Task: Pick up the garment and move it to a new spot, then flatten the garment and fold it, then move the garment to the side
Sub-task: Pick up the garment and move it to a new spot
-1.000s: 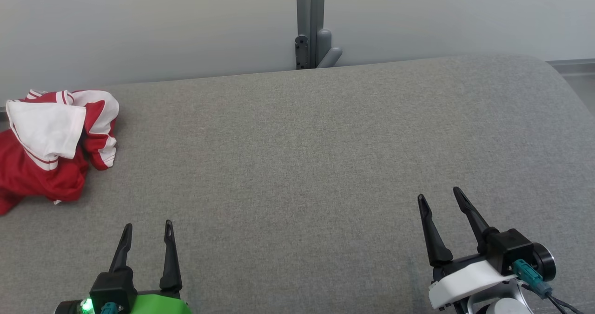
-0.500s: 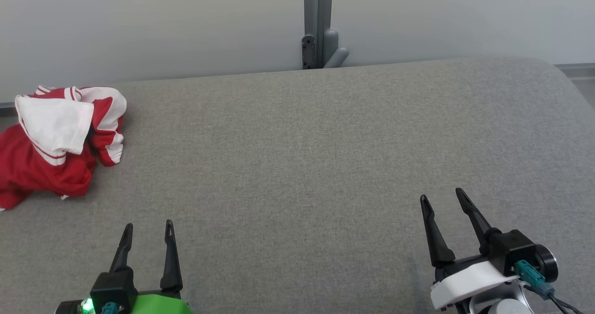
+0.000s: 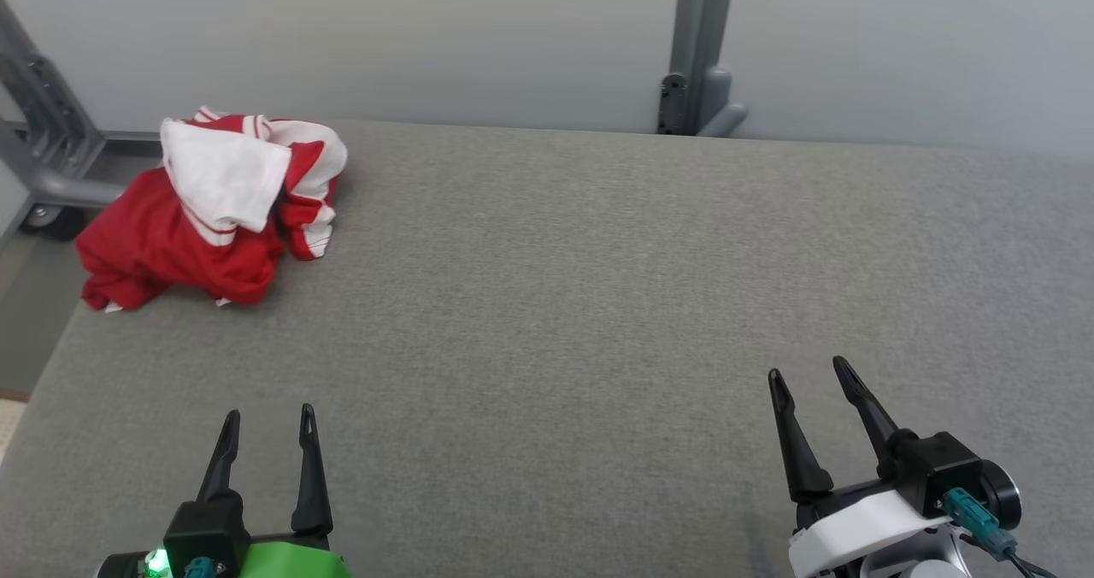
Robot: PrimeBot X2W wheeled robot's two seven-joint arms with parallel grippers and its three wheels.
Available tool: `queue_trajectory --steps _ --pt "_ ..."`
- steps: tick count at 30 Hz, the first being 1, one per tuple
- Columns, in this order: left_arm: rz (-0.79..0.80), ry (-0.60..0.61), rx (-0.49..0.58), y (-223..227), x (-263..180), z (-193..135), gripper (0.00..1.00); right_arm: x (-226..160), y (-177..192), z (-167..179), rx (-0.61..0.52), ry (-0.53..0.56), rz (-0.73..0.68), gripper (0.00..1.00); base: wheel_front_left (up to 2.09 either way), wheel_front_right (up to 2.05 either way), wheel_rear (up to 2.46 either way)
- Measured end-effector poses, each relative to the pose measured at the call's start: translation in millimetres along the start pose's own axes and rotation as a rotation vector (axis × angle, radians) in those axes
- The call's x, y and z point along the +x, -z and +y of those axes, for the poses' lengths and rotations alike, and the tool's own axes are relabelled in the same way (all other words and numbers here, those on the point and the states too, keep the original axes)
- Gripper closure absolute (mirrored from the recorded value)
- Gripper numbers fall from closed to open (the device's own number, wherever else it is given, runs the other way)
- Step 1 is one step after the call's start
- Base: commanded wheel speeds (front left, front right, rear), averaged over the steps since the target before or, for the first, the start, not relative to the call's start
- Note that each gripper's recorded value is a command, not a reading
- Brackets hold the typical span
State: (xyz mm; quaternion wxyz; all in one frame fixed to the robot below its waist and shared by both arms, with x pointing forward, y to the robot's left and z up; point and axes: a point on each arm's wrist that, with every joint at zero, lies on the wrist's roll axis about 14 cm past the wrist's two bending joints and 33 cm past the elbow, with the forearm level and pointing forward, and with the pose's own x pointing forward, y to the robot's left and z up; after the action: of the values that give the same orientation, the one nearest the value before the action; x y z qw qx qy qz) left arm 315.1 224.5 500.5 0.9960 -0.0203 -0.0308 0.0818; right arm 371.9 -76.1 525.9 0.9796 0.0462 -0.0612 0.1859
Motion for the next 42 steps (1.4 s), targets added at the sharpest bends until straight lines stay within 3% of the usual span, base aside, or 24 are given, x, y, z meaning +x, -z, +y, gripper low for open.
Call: queue_trajectory --steps 13,25,32,42 --pt "-0.002 -0.253 0.017 -2 -60 75 0.00 31 7 79 0.041 -0.250 0.015 0.00 0.00 0.00 0.00" --pt "-0.002 -0.342 0.002 -2 -83 97 0.00 40 13 107 0.051 -0.336 0.030 0.00 0.00 0.00 0.00" --pt "-0.036 -0.291 0.038 -17 -53 92 0.00 47 22 95 0.047 -0.306 0.042 0.00 0.00 0.00 0.00" --pt "-0.130 -0.156 0.224 -77 48 109 0.00 70 34 75 0.031 -0.264 0.042 0.00 0.00 0.00 0.00"
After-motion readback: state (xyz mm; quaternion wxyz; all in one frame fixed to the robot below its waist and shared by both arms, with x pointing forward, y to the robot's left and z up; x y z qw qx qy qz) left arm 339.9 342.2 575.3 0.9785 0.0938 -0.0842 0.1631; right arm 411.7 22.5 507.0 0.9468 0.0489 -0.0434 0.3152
